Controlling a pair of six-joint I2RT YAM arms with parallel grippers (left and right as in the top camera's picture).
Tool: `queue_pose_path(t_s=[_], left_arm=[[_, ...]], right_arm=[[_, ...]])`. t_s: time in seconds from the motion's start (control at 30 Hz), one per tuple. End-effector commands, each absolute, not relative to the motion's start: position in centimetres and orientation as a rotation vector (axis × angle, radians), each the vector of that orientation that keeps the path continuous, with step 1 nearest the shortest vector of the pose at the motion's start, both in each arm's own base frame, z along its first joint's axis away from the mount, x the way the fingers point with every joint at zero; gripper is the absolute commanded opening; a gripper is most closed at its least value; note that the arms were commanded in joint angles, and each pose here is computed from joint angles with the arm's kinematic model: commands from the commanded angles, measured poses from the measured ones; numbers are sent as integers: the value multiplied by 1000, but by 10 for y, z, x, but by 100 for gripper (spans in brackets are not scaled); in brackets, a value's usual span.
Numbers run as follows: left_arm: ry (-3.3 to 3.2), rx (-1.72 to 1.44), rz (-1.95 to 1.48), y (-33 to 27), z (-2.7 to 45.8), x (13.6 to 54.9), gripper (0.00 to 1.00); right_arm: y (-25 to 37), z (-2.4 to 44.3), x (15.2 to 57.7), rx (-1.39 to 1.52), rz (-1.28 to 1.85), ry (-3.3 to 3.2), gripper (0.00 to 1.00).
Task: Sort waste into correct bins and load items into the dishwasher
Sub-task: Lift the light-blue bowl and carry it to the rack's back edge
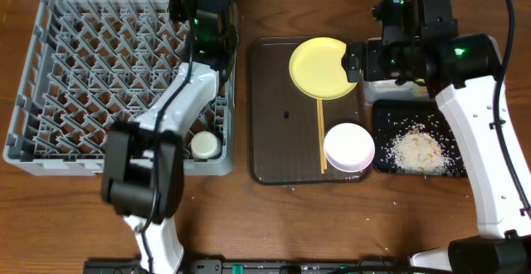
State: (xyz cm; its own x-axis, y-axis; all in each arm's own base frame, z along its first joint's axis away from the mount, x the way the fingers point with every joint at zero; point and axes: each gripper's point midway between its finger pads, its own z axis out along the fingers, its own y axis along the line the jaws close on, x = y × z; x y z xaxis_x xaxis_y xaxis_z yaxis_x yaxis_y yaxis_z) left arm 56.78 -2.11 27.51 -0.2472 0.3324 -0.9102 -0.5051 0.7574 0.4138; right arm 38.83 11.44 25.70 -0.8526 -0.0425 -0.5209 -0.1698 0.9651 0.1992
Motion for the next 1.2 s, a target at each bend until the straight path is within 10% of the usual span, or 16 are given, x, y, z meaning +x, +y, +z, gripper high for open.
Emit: queue_pose_path(t_s=[0.0, 1.17], left_arm=[[1673, -55, 957, -5, 247, 578, 7], [1753, -1, 889, 16, 160, 608, 8]], right_arm=[[112, 269, 388, -136, 326, 2549, 99], [112, 269, 388, -136, 326, 2549, 99]])
